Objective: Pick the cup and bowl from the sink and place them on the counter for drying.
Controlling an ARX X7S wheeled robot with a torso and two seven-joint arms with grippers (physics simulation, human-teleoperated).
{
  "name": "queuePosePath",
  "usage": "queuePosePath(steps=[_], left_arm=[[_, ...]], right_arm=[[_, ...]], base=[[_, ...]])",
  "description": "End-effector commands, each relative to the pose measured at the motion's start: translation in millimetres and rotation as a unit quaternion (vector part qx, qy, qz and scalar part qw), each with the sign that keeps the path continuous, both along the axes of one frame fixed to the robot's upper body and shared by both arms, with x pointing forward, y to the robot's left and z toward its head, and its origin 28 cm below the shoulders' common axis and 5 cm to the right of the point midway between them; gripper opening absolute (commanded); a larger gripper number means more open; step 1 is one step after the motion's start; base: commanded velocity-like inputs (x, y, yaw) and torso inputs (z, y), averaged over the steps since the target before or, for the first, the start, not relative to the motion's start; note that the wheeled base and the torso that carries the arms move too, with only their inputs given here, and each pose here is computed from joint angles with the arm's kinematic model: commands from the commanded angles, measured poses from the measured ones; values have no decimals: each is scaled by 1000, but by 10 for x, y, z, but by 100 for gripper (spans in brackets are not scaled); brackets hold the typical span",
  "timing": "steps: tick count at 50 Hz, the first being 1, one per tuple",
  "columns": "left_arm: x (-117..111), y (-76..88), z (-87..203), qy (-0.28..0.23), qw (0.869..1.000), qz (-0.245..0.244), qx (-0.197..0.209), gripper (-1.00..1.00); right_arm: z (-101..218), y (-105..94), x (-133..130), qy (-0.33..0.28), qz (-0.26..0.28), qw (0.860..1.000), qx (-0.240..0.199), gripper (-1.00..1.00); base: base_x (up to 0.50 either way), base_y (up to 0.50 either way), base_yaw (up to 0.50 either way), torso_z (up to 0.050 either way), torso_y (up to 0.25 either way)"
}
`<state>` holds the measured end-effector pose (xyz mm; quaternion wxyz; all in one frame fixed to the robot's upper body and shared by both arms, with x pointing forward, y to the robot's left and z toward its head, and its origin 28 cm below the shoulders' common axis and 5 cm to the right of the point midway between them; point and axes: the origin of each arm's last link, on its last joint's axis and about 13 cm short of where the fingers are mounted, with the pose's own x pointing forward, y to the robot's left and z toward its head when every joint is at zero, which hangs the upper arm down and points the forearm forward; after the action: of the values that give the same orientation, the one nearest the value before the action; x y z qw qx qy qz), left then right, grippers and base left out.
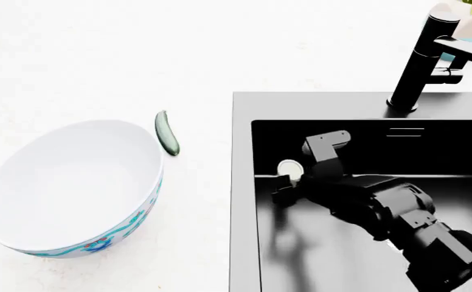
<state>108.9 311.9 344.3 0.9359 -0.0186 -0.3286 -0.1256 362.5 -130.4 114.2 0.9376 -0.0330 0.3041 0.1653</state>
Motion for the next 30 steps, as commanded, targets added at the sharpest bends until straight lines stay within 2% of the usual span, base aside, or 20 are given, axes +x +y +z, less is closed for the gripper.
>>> queuePosePath(steps=[1, 16, 30], left_arm=[[2, -3, -9, -2, 1000, -4, -3, 100], [31, -25, -3, -4, 1000, -11, -2, 100], [38, -30, 5, -4, 1000, -10, -1, 100]], right_arm=[[294, -99, -217, -12, 47, 999, 13, -100], [688, -298, -518, -41, 80, 995, 39, -100], [952, -343, -644, -75, 118, 988, 67, -100]], base=[[0, 0, 0, 0, 0], [0, 0, 0, 0, 0], [0, 0, 0, 0, 0]])
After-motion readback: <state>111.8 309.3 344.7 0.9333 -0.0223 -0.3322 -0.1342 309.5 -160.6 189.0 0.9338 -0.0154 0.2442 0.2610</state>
